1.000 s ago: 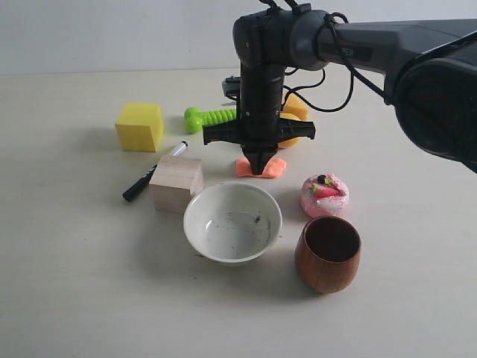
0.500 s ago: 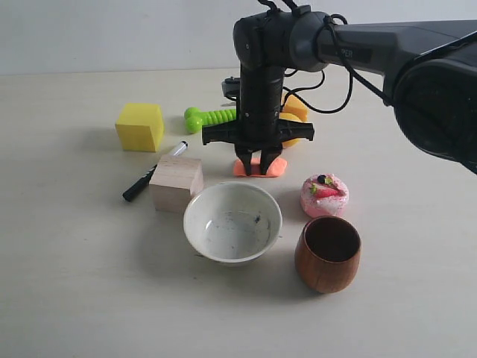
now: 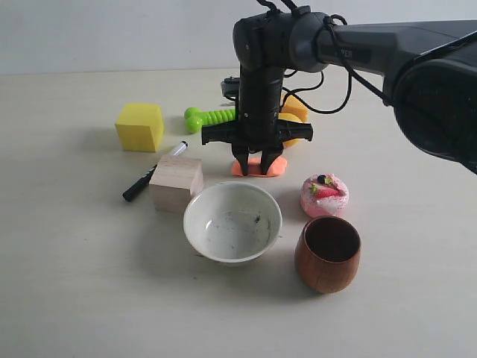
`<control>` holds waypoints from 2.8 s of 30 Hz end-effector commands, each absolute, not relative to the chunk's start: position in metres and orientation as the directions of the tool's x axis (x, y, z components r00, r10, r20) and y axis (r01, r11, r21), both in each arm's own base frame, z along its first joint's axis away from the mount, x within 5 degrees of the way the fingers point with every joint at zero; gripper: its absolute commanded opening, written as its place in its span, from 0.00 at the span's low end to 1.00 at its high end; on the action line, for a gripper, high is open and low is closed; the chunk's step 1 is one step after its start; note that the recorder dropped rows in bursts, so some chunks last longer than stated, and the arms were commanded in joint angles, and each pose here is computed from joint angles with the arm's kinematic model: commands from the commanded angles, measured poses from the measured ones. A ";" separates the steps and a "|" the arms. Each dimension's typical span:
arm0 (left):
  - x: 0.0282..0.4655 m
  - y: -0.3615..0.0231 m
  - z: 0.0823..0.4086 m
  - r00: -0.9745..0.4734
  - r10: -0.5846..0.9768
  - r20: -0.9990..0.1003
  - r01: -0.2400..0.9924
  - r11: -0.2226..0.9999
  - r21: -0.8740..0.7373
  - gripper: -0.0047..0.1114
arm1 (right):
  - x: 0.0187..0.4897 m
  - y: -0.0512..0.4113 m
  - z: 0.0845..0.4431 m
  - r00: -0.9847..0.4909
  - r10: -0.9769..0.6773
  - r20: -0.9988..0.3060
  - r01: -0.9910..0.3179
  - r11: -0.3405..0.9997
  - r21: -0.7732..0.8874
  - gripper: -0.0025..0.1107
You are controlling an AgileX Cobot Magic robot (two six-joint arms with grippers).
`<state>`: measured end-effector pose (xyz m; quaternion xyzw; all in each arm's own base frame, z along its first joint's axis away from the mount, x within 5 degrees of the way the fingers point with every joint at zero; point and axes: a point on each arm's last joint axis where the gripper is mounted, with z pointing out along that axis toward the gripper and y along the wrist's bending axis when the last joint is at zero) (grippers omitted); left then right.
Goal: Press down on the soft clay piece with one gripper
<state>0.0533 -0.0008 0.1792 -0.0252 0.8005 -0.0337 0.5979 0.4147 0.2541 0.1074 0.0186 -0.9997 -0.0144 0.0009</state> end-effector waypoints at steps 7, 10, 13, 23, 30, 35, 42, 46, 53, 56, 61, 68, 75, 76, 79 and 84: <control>0.053 -0.001 0.181 -0.271 -0.085 -0.959 0.009 0.996 -0.090 0.04 | 0.429 0.263 0.111 -0.994 -0.043 -0.101 -0.051 0.996 0.079 0.34; 0.053 -0.001 0.181 -0.271 -0.085 -0.959 0.009 0.996 -0.090 0.04 | 0.431 0.264 0.118 -0.993 -0.043 -0.110 -0.052 0.995 0.084 0.30; 0.053 -0.001 0.181 -0.271 -0.085 -0.959 0.009 0.996 -0.090 0.04 | 0.431 0.264 0.121 -0.993 -0.043 -0.107 -0.052 0.995 0.082 0.23; 0.053 -0.001 0.181 -0.271 -0.085 -0.959 0.009 0.996 -0.090 0.04 | 0.427 0.262 0.120 -0.996 -0.064 -0.063 -0.068 0.996 0.057 0.08; 0.053 -0.001 0.181 -0.271 -0.085 -0.959 0.009 0.996 -0.090 0.04 | 0.425 0.260 0.122 -0.997 -0.065 -0.038 -0.067 0.997 0.046 0.08; 0.053 -0.001 0.181 -0.271 -0.085 -0.959 0.009 0.996 -0.090 0.04 | 0.425 0.261 0.142 -0.994 -0.079 -0.077 -0.084 0.994 0.067 0.07; 0.053 -0.001 0.181 -0.271 -0.085 -0.959 0.009 0.996 -0.090 0.04 | 0.425 0.262 0.192 -0.974 -0.074 -0.213 -0.105 0.985 0.140 0.05; 0.053 -0.001 0.181 -0.271 -0.085 -0.959 0.009 0.996 -0.090 0.04 | 0.423 0.262 0.214 -0.965 -0.060 -0.257 -0.109 0.977 0.182 0.05; 0.053 -0.001 0.181 -0.271 -0.085 -0.959 0.009 0.996 -0.090 0.04 | 0.409 0.266 0.230 -0.938 -0.163 -0.305 -0.202 0.975 0.098 0.04; 0.053 -0.001 0.181 -0.271 -0.085 -0.959 0.009 0.996 -0.090 0.04 | 0.394 0.270 0.235 -0.896 -0.246 -0.369 -0.267 0.964 0.005 0.04; 0.053 -0.001 0.181 -0.271 -0.085 -0.959 0.009 0.996 -0.090 0.04 | 0.363 0.265 0.256 -0.819 -0.272 -0.506 -0.348 0.936 0.061 0.02; 0.053 -0.001 0.181 -0.271 -0.085 -0.959 0.009 0.996 -0.090 0.04 | 0.303 0.222 0.287 -0.728 -0.236 -0.644 -0.394 0.912 0.111 0.02; 0.053 -0.001 0.181 -0.271 -0.085 -0.959 0.009 0.996 -0.090 0.04 | 0.238 0.175 0.299 -0.670 -0.195 -0.716 -0.416 0.897 0.146 0.02; 0.053 -0.001 0.181 -0.271 -0.085 -0.959 0.009 0.996 -0.090 0.04 | 0.231 0.169 0.302 -0.665 -0.187 -0.723 -0.417 0.896 0.151 0.02; 0.053 -0.001 0.181 -0.271 -0.085 -0.959 0.009 0.996 -0.090 0.04 | 0.211 0.155 0.315 -0.641 -0.163 -0.750 -0.420 0.893 0.165 0.02; 0.053 -0.001 0.181 -0.271 -0.085 -0.959 0.009 0.996 -0.090 0.04 | 0.184 0.134 0.342 -0.620 -0.101 -0.778 -0.403 0.892 0.205 0.02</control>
